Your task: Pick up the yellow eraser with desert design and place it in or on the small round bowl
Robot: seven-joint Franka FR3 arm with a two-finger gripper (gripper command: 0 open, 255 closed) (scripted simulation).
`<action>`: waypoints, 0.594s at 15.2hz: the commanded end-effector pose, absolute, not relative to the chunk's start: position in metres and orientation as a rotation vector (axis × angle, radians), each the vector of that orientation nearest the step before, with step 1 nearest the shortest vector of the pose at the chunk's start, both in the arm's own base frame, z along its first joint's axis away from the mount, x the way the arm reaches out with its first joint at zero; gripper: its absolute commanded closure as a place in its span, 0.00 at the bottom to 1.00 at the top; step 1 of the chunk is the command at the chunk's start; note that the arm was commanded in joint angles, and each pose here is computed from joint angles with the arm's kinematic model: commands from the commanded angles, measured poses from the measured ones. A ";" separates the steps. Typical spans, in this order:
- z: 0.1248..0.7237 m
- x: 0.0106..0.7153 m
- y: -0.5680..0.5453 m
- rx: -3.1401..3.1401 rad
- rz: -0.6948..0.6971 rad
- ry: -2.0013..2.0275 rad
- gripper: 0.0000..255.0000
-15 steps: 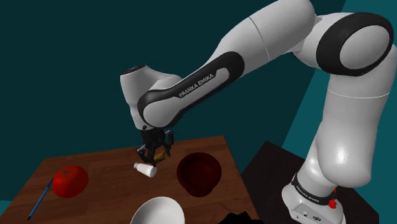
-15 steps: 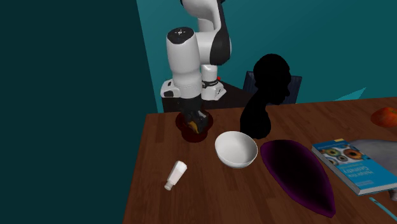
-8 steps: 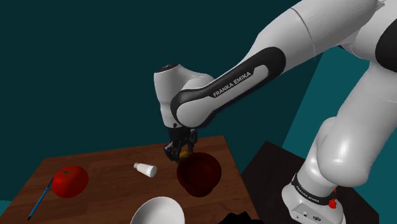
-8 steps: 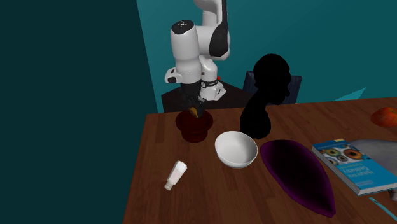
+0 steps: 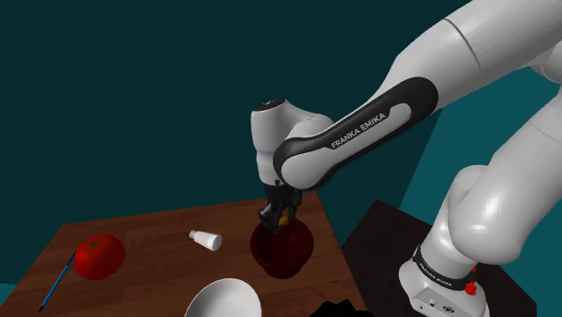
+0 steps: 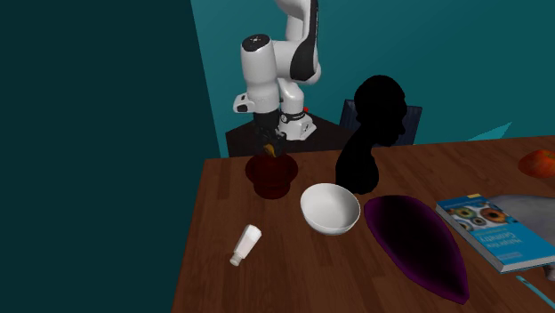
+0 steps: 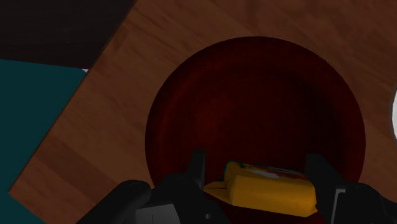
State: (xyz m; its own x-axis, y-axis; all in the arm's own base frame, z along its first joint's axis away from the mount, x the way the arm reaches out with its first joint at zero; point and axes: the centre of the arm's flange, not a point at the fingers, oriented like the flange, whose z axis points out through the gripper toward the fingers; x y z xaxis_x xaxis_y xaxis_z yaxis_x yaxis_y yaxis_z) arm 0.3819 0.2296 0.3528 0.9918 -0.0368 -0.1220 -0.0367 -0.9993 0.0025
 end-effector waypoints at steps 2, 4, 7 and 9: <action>0.336 0.380 0.230 3.135 -0.192 -0.058 1.00; 0.326 0.380 0.230 3.135 -0.192 -0.058 1.00; 0.310 0.380 0.230 3.135 -0.192 -0.058 1.00; 0.301 0.380 0.230 3.135 -0.192 -0.058 1.00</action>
